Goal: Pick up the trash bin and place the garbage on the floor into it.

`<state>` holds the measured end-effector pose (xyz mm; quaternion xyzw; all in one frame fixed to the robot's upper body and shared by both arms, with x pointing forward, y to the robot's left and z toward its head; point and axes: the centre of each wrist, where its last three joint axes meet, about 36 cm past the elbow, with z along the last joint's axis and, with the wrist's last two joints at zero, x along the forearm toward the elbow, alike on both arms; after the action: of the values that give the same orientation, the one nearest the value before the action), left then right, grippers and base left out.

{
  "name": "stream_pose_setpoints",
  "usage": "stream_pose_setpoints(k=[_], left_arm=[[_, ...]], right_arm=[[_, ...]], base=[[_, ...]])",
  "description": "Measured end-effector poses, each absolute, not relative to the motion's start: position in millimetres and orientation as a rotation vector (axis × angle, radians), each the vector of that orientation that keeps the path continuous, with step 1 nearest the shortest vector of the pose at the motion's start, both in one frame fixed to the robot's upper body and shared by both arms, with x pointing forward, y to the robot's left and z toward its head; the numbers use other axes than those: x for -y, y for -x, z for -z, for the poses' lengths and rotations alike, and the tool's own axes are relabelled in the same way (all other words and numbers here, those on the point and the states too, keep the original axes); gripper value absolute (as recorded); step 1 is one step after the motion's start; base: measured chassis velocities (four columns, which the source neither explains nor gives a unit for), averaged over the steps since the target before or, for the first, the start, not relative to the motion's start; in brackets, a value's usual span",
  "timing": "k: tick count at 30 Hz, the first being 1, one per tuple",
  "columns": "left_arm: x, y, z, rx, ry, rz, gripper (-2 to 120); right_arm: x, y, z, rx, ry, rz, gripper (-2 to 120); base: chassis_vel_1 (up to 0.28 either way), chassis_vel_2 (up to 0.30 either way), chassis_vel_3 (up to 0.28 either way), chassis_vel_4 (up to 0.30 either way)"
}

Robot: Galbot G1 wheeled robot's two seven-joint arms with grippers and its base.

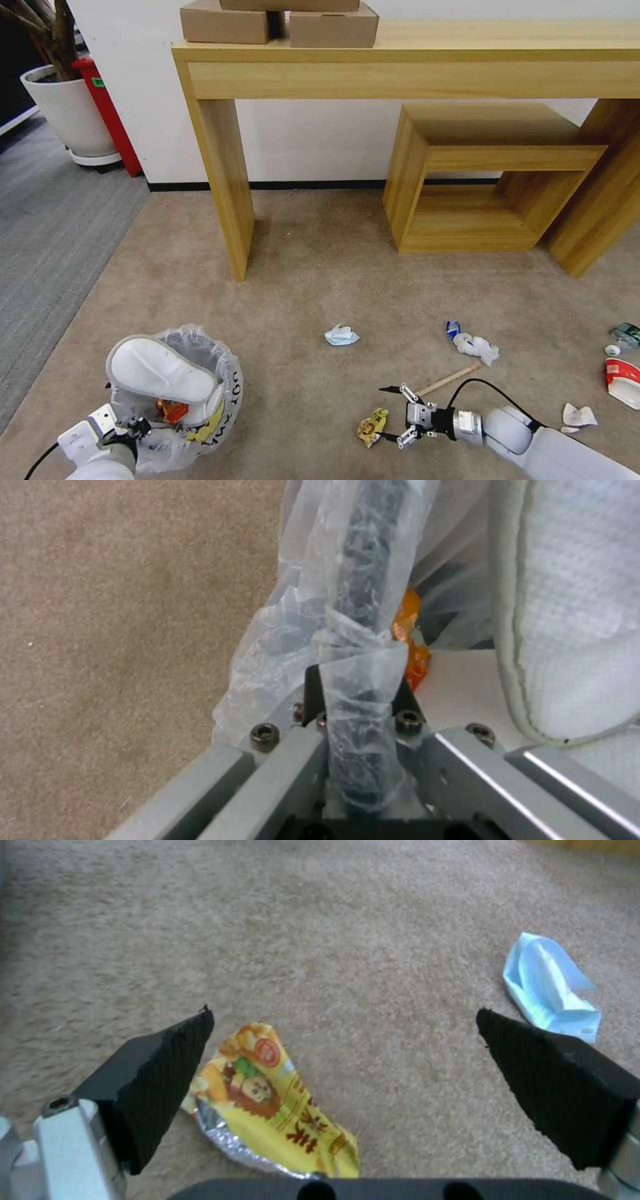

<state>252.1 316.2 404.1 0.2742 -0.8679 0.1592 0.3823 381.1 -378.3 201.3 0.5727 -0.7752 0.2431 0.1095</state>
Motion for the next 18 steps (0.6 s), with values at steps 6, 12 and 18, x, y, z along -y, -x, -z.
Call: stream_pose_setpoints(k=[6, 12, 18], left_arm=[[-315.4, -253.2, -403.9, 2.216, -0.693, -0.400, 0], [-316.5, -254.0, -404.1, 2.217, -0.689, -0.394, 0], [-314.7, -255.0, -403.2, 2.216, -0.687, -0.396, 0]], right_arm=[[368.8, -377.7, -195.9, 2.292, -1.671, -0.699, 100], [370.2, -368.6, -191.6, 2.301, -1.636, -0.689, 100], [371.7, -367.2, -191.8, 2.299, -1.628, -0.684, 100]], base=[[0.000, 0.000, 0.000, 0.000], [0.000, 0.000, 0.000, 0.000], [0.000, 0.000, 0.000, 0.000]])
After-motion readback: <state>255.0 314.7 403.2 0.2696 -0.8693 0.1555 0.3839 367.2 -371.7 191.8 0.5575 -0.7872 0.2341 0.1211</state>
